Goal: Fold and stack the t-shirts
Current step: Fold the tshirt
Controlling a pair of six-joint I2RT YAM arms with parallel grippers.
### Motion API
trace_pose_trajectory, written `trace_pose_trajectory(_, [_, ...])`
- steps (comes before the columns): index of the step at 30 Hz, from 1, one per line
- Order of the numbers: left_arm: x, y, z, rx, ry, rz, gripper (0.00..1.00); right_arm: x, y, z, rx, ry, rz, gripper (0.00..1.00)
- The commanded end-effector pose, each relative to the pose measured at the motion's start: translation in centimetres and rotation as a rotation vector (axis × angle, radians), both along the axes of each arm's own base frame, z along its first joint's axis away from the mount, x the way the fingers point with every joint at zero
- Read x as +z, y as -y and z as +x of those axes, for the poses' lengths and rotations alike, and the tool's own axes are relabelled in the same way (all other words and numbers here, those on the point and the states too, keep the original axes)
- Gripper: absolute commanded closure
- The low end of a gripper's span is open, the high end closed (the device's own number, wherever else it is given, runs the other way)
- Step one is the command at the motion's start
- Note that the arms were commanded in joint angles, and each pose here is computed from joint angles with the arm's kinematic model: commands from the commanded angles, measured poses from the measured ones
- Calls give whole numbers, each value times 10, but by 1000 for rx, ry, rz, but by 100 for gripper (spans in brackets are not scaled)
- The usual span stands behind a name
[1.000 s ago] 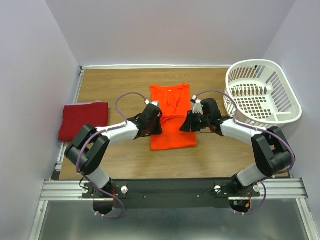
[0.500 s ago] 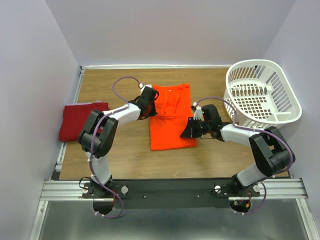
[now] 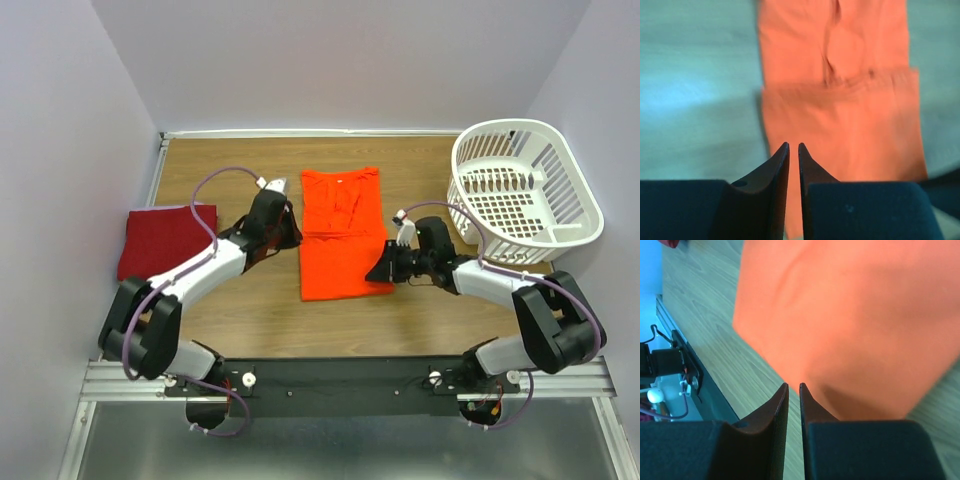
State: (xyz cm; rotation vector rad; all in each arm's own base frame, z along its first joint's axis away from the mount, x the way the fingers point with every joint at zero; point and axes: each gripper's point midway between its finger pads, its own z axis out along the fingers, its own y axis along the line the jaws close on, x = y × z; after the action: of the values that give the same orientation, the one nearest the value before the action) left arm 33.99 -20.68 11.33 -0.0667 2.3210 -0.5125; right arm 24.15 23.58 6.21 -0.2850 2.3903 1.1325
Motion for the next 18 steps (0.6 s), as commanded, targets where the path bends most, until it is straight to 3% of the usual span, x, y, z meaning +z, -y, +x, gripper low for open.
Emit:
trace_pose_trajectory(1, [-27, 25, -65, -151, -123, -140, 80, 3, 6, -9, -7, -25, 68, 79])
trace_pose_trajectory(5, [-57, 29, -98, -197, -186, -152, 80, -11, 20, -16, -67, -63, 82, 80])
trace_pose_trajectory(15, [-103, 24, -120, -181, -322, -138, 82, -53, 58, -21, -257, -244, 33, 80])
trace_pose_trajectory(18, [-105, 19, -123, -164, -323, -126, 82, -60, 58, -28, -235, -283, 22, 80])
